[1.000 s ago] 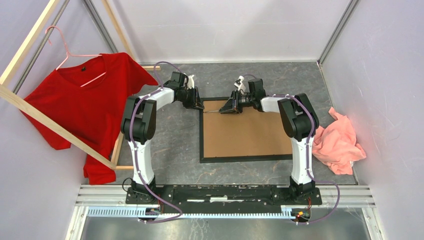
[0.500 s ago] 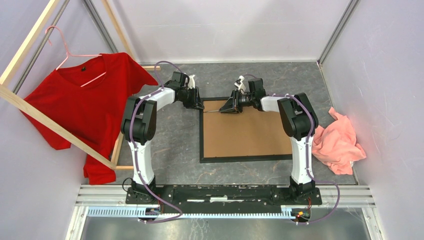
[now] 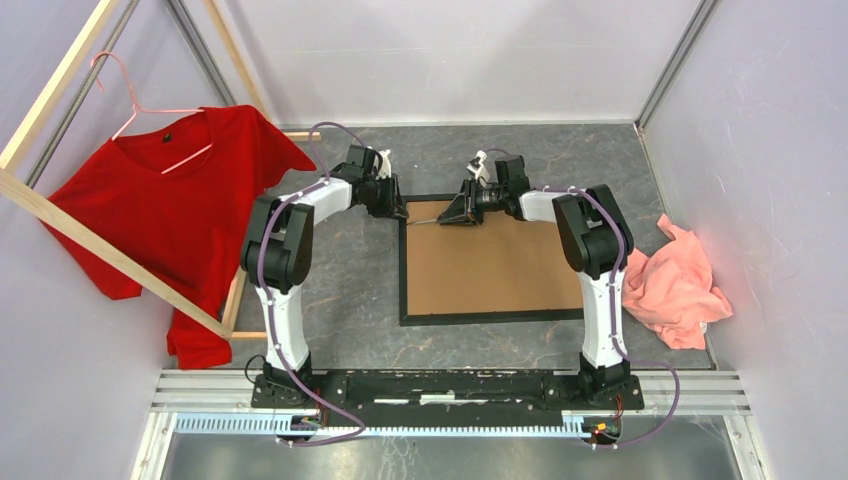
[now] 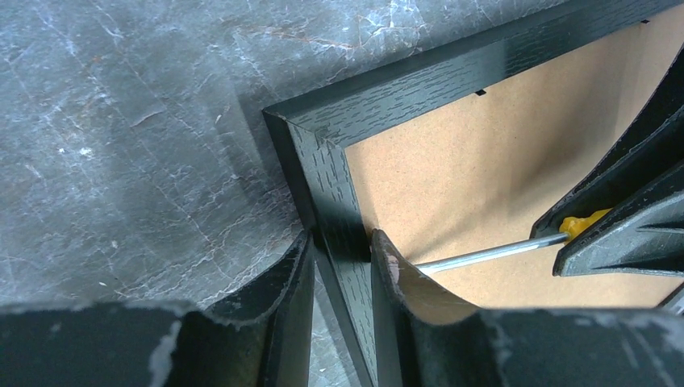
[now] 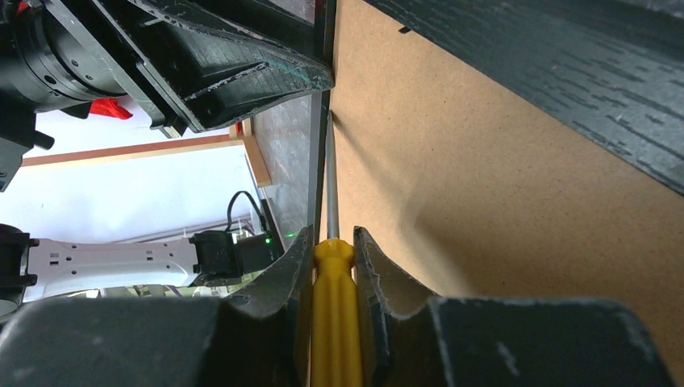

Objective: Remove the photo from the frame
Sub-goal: Release the photo frame item from the photo frame, then place the screwdriver at the center of the board.

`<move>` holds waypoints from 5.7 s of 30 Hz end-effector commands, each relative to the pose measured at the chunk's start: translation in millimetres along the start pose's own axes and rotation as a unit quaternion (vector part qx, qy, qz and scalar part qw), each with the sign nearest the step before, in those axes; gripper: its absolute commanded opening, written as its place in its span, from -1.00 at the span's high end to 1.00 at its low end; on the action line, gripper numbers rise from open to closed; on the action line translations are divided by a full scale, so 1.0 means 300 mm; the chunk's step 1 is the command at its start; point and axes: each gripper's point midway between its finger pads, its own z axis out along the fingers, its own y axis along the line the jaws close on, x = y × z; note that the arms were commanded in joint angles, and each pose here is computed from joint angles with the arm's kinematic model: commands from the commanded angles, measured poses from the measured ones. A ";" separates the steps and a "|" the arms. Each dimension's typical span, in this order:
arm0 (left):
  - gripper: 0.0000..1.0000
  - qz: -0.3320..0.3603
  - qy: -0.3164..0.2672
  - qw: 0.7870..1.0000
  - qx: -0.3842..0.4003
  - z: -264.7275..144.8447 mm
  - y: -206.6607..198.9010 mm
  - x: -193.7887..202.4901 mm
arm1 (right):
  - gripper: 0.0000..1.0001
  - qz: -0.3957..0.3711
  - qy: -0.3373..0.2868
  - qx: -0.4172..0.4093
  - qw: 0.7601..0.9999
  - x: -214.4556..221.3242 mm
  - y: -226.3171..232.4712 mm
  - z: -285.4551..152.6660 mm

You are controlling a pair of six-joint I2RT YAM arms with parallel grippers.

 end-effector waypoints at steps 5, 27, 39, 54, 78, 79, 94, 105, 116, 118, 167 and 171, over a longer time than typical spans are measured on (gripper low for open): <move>0.96 -0.034 0.044 0.998 -0.022 0.069 -0.022 0.160 | 1.00 -0.010 0.022 0.023 0.999 0.075 0.002 0.146; 0.96 -0.073 0.056 0.995 -0.039 0.106 0.000 0.258 | 1.00 -0.228 -0.069 0.129 0.963 0.045 0.485 0.319; 0.96 -0.076 0.063 0.994 -0.041 0.134 0.006 0.281 | 1.00 -0.309 -0.076 0.113 0.941 0.113 0.639 0.430; 0.96 -0.075 0.064 0.994 -0.044 0.143 0.007 0.285 | 1.00 -0.364 -0.065 0.048 0.928 0.240 0.808 0.510; 0.96 -0.091 0.057 0.994 0.001 0.121 0.004 0.271 | 1.00 -0.274 -0.040 -0.012 0.961 0.010 0.690 -0.031; 0.96 -0.092 0.057 0.994 0.000 0.121 0.005 0.272 | 1.00 -0.270 -0.042 -0.010 0.962 0.001 0.679 -0.055; 0.96 -0.119 0.027 0.992 -0.019 0.046 0.074 0.200 | 1.00 -0.325 -0.139 0.121 0.928 -0.099 0.475 -0.503; 0.96 -0.130 0.005 0.990 -0.060 -0.035 0.210 0.121 | 1.00 -0.310 -0.373 0.453 0.748 -0.181 0.108 -1.116; 0.96 -0.145 -0.024 0.987 -0.062 -0.084 0.273 0.059 | 1.00 -0.300 -0.382 0.555 0.675 -0.111 -0.124 -1.329; 0.96 -0.143 -0.028 0.988 -0.058 -0.089 0.266 0.046 | 1.00 -0.293 -0.369 0.557 0.684 -0.111 -0.177 -1.331; -0.54 0.032 -0.117 0.993 0.007 -0.380 0.056 -0.209 | -0.18 -0.320 -0.206 0.523 0.762 -0.033 -0.320 -1.295; -0.64 0.120 -0.105 0.986 0.039 -0.411 -0.029 -0.179 | -0.56 -0.397 -0.201 0.495 0.746 -0.041 -0.216 -1.280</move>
